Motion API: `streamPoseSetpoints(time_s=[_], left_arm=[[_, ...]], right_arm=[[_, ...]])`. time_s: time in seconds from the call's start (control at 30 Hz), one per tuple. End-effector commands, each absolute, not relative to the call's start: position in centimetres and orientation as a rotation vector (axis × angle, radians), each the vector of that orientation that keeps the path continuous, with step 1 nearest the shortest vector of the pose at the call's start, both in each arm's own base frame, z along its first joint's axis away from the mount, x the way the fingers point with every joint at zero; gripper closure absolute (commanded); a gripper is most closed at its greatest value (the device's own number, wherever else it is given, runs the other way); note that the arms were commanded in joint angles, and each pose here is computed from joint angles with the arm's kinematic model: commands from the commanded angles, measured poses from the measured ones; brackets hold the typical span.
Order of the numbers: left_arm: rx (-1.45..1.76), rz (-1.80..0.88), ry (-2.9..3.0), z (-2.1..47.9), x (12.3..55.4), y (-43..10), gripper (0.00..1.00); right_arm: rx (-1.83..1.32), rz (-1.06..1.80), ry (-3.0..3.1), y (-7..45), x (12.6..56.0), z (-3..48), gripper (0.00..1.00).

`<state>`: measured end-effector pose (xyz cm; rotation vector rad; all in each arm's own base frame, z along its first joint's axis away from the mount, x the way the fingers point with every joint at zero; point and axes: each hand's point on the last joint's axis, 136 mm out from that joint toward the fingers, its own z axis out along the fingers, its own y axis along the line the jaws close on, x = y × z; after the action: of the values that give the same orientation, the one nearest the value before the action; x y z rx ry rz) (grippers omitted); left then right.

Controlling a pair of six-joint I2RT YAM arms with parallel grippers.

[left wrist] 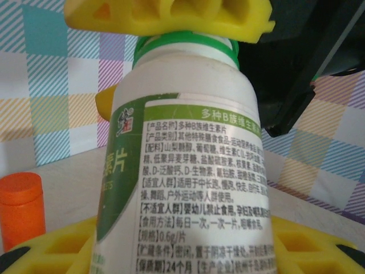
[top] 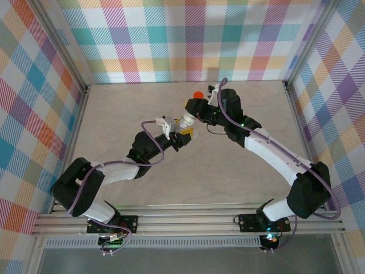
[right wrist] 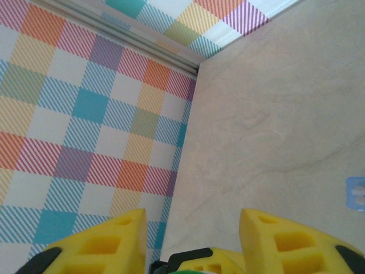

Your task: Sort the pills into containers

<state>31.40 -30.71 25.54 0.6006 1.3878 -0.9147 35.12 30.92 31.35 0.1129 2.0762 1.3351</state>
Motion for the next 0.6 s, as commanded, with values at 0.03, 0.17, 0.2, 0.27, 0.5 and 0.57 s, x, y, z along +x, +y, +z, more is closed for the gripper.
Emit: streamPoseSetpoints(time_s=[0.03,0.17,0.2,0.27,0.5,0.57], left_arm=[[0.649,-0.935,1.317,27.1,30.8,-31.9,1.0],[0.666,-0.951,1.321,26.9,30.5,-32.2,1.0],[0.668,-0.953,1.322,26.9,30.4,-32.2,1.0],[0.665,-0.952,1.315,26.9,30.3,-32.0,1.0],[0.656,-0.935,1.317,27.3,30.5,-31.8,1.0],[0.662,-0.931,1.326,27.2,30.6,-31.9,1.0]], right_arm=[[0.036,1.362,1.991,31.8,34.1,32.9,1.0],[-0.014,1.255,1.948,30.7,34.2,32.9,1.0],[-0.032,1.226,1.954,30.6,34.2,32.8,1.0],[-0.077,1.172,1.956,30.2,34.2,32.8,1.0],[-0.196,1.037,2.031,29.6,33.4,32.8,0.61],[-0.2,1.037,2.021,29.3,33.2,33.2,0.57]])
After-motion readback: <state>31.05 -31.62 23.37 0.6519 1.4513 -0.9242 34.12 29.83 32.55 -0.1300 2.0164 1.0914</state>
